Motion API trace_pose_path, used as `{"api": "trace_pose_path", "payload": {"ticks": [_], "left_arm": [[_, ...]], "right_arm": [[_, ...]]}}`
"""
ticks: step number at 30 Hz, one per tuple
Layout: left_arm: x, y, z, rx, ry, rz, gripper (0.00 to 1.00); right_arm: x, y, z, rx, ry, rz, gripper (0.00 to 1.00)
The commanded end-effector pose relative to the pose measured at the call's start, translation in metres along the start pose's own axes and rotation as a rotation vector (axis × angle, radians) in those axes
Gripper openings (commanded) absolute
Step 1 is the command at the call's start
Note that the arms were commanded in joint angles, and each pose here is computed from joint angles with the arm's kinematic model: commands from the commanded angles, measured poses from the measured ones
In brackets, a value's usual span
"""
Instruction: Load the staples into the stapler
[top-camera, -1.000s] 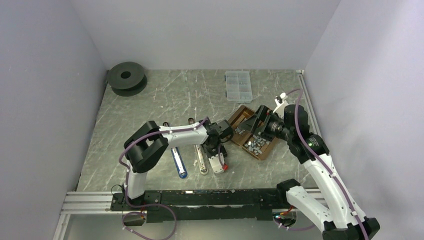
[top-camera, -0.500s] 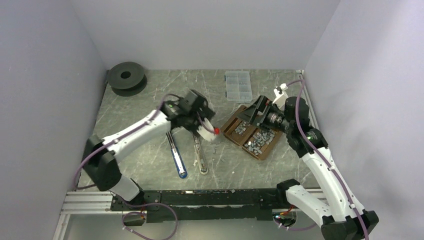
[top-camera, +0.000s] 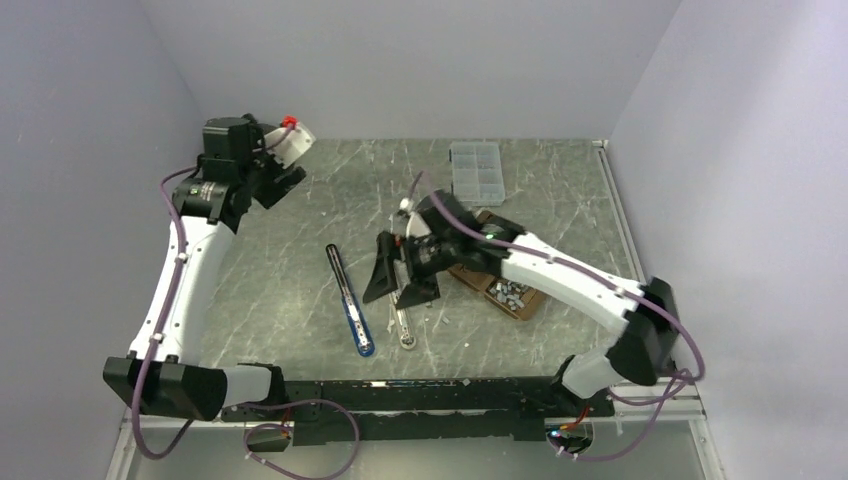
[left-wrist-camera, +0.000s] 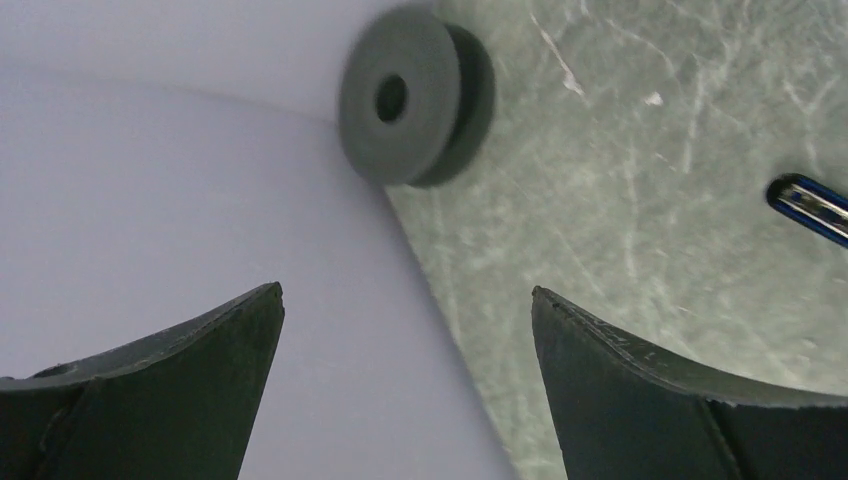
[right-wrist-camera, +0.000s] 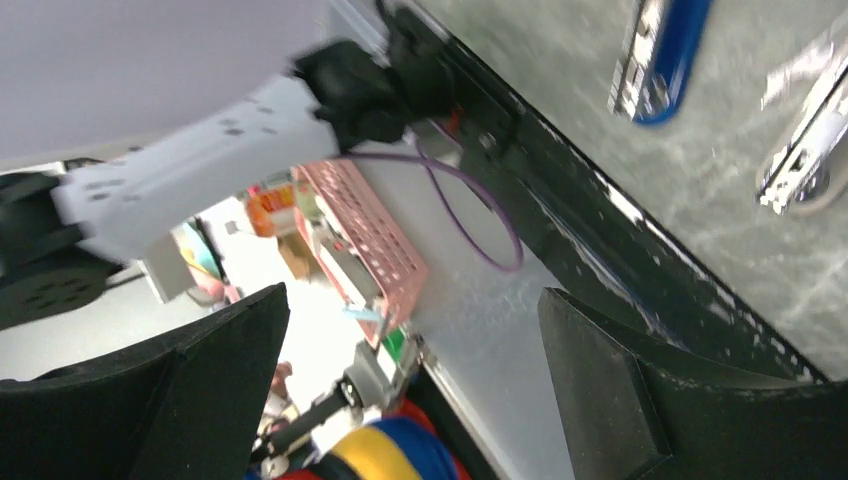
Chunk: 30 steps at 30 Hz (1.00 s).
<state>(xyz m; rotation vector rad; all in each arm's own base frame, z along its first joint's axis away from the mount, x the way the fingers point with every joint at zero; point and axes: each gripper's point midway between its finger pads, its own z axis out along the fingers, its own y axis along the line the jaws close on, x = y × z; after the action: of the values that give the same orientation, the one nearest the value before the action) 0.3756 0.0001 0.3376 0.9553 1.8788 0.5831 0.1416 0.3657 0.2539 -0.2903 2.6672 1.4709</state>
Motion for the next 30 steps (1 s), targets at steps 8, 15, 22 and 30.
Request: {"api": "trace_pose_path", "payload": {"ticks": [8, 15, 22, 30], "left_arm": [[0.095, -0.062, 0.011, 0.258, 0.229, -0.435, 1.00], [0.097, -0.072, 0.024, 0.305, 0.266, -0.524, 1.00], [0.088, -0.076, 0.025, 0.331, 0.247, -0.588, 0.99], [0.084, -0.066, 0.004, 0.259, 0.217, -0.605, 0.99]], "right_arm": [[0.036, -0.080, 0.060, 0.271, 0.245, 0.225, 1.00], [0.012, -0.097, 0.058, 0.288, 0.205, 0.286, 1.00], [0.009, -0.084, 0.050, 0.204, 0.144, 0.214, 1.00], [0.003, -0.042, 0.036, 0.093, 0.083, 0.106, 1.00]]}}
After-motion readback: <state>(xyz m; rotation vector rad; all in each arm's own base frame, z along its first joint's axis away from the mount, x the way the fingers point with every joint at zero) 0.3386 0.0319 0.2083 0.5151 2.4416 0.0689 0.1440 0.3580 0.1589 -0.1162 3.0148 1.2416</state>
